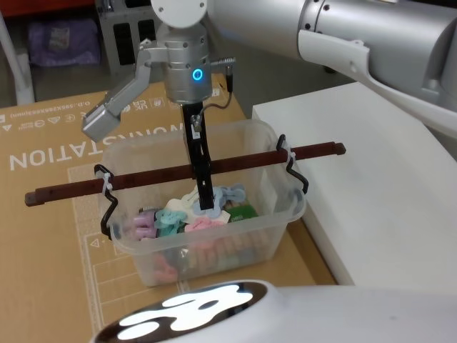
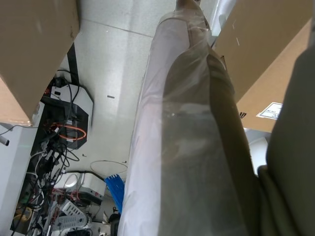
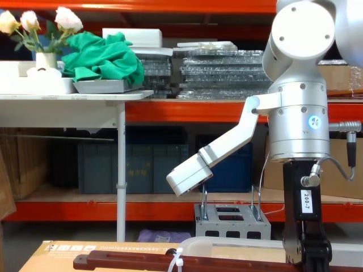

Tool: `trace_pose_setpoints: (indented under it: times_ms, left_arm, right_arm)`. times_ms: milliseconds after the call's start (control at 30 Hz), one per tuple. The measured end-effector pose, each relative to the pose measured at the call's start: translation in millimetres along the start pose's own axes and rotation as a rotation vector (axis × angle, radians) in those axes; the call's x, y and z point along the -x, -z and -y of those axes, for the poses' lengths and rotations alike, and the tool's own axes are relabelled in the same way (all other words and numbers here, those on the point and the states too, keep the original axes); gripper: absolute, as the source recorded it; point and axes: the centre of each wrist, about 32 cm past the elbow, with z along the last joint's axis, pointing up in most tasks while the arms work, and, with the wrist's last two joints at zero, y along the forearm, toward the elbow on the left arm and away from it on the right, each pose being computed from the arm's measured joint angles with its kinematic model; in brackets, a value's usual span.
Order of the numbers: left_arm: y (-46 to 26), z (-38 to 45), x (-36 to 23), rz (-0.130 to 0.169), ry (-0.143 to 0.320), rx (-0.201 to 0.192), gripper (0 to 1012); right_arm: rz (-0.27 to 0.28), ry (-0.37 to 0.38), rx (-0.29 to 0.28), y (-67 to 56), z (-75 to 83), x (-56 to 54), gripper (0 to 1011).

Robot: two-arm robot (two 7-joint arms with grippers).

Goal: Use one hand to grasp the basket and place it at the designated location.

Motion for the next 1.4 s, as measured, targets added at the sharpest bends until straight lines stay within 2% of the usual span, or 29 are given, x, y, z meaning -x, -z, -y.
trace_pose_setpoints:
  times_ms: [433,467,600,667,867,1000,1233,1367,1400]
  left_arm:
    - [-0.1,0.0,0.0,0.000,0.000,0.000,0]
    - [0.1,0.0,0.0,0.000,0.000,0.000,0]
    - [-0.1,0.0,0.0,0.000,0.000,0.000,0]
    - [-0.1,0.0,0.0,0.000,0.000,0.000,0]
    - [-0.1,0.0,0.0,0.000,0.000,0.000,0]
    - [-0.1,0.0,0.0,0.000,0.000,0.000,0]
    - [0.1,0.0,0.0,0.000,0.000,0.000,0]
    - [-0.1,0.0,0.0,0.000,0.000,0.000,0]
    - [-0.1,0.0,0.0,0.000,0.000,0.000,0]
  right_arm:
    - [0.001,0.004,0.004,-0.6,0.2,0.1,1000]
    - [-0.008,0.021,0.019,-1.5,2.1,5.0,1000]
    - [-0.014,0.044,0.062,-7.6,12.2,12.2,1001]
    - [-0.023,0.062,0.100,-13.2,27.4,19.7,1001]
    - [-0.016,0.052,0.152,-25.0,49.0,24.0,1000]
    - [-0.014,0.039,0.158,-28.1,53.5,24.8,1000]
    - [-0.013,0.029,0.133,-27.4,53.8,25.1,1001]
    - [-0.001,0.040,0.133,-32.7,60.3,28.5,1000]
    - [0.003,0.048,0.142,-37.4,64.9,31.5,1000]
